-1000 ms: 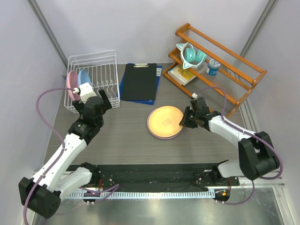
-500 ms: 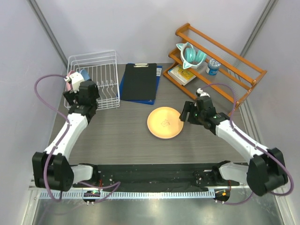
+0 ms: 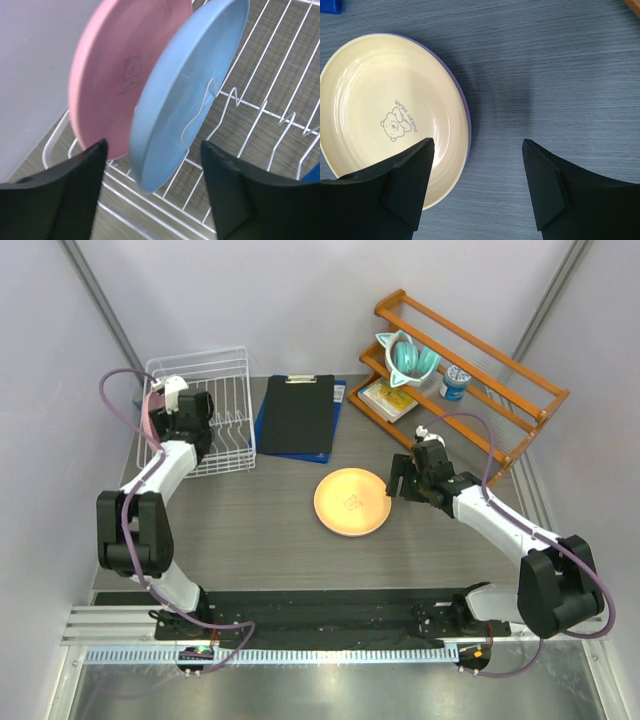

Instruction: Unload the plates from the dish rack

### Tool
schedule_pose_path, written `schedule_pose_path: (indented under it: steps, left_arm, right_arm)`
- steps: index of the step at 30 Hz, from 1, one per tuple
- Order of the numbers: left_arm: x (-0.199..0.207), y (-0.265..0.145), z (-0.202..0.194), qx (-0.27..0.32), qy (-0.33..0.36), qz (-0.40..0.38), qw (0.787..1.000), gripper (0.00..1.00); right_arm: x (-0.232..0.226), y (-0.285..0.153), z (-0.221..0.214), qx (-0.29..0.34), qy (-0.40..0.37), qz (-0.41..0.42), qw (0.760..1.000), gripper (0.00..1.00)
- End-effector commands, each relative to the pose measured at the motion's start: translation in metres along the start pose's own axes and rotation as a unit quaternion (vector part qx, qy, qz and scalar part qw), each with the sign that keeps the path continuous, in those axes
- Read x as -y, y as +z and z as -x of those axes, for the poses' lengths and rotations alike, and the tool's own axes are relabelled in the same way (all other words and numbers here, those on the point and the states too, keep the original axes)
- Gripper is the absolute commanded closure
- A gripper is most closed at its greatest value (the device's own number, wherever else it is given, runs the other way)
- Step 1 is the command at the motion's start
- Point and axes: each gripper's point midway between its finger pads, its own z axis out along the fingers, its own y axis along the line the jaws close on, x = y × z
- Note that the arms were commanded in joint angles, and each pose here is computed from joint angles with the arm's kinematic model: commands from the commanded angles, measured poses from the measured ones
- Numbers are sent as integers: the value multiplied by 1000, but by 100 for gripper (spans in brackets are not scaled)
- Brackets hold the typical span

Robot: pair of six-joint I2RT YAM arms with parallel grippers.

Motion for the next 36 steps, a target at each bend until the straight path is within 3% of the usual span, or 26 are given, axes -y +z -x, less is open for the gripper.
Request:
schedule_pose_path:
  steps: [1,7,8,15,26,36]
  left_arm:
    - [3,9,30,39,-25,12,999,32]
    - [-1,13,27,31,-14,32,999,59]
    - [-2,12,28,31,-13,32,999,69]
    - [-15,-1,42,46,-8,40,998,100]
    - [-30,-61,102,117,7,51,992,100]
    - [-45,-121,101,122,-10,10,992,100]
  right_arm:
    - [-6,-1,24,31,-5,8,999,23]
    - [-4,6,21,25,-4,7,1000,24]
    - [-5,7,21,25,-4,8,1000,24]
    - [-6,11,13,12,-2,16,1000,24]
    - [-7,-1,16,23,2,22,999,24]
    - [-19,-22,24,36,3,55,998,23]
